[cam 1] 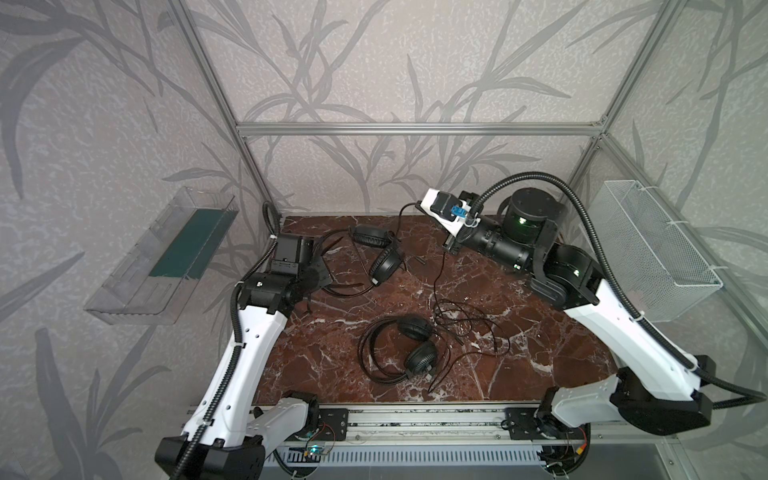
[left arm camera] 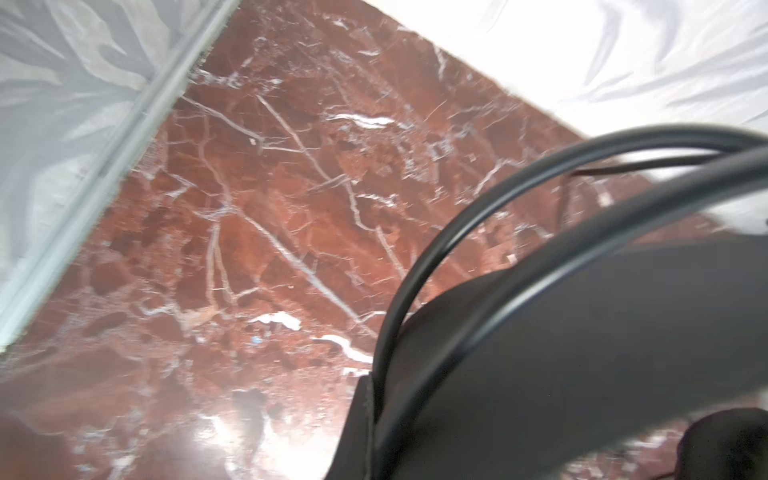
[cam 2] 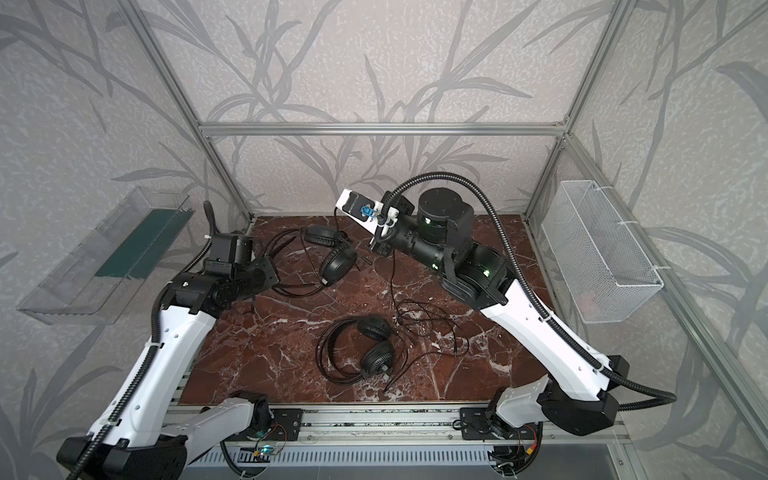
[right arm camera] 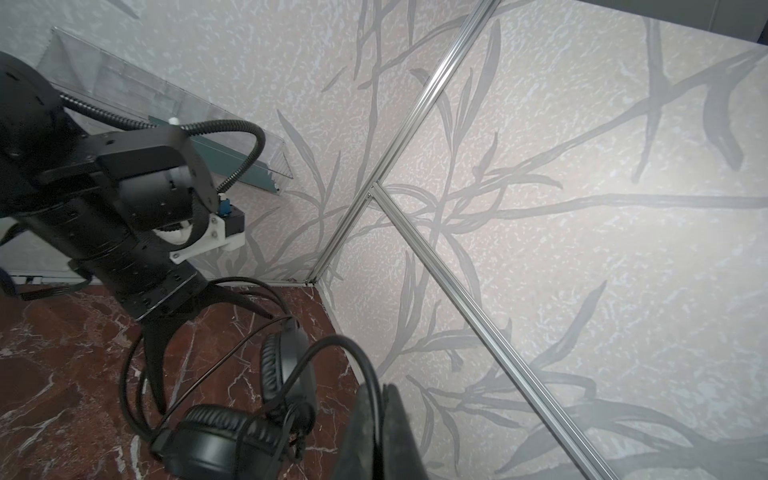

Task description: Wrap the headphones

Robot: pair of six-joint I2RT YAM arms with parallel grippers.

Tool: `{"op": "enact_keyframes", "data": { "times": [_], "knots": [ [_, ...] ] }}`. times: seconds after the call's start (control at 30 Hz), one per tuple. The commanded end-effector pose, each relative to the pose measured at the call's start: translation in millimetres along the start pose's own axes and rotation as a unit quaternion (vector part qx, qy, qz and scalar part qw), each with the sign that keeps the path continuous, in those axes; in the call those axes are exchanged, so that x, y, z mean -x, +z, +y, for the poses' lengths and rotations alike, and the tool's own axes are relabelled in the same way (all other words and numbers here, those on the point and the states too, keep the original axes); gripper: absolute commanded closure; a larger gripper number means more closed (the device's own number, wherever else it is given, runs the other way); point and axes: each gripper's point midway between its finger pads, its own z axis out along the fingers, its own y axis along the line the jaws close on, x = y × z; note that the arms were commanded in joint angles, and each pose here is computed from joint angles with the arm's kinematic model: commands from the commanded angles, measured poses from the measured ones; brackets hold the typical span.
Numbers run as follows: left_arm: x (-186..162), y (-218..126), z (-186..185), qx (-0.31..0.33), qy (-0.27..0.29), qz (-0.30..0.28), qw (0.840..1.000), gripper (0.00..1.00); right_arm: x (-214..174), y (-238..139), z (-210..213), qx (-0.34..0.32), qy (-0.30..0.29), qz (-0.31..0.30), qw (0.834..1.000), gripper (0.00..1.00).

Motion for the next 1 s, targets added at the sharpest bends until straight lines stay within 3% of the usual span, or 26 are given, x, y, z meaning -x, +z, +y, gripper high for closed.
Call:
{"op": "enact_keyframes", "data": {
  "times": [0.0,0.17,0.33,0.53,0.7,0.87,0.97],
  "knots": [
    [25.7,-18.8,-32.3,-0.093,-0.077,-0.021,0.992,1.00,35.1,-29.2,1.0,0.000,0.000,-0.055,0.998,1.00],
    [37.4,-9.3,-33.3,-0.075,-0.095,-0.015,0.993,1.00,48.0,-38.2,44.9,0.062,-0.024,-0.069,0.995,1.00],
    [44.5,17.9,-17.9,-0.003,-0.074,-0.007,0.997,1.00,68.1,-47.9,83.3,0.089,-0.088,-0.087,0.988,1.00],
    [22.8,55.2,-9.7,0.043,-0.025,0.033,0.998,1.00,92.2,-52.8,86.5,0.094,-0.130,-0.098,0.982,1.00],
    [-11.9,70.6,-10.9,0.077,0.061,0.056,0.994,1.00,107.5,-48.6,74.9,0.075,-0.164,-0.102,0.978,1.00],
    [-45.1,73.0,9.3,0.104,0.113,0.080,0.985,1.00,111.0,-41.8,58.3,0.052,-0.199,-0.084,0.975,1.00],
    [-54.8,67.0,26.0,0.116,0.140,0.073,0.981,1.00,111.3,-43.7,42.5,0.042,-0.190,-0.086,0.977,1.00]
  ]
}}
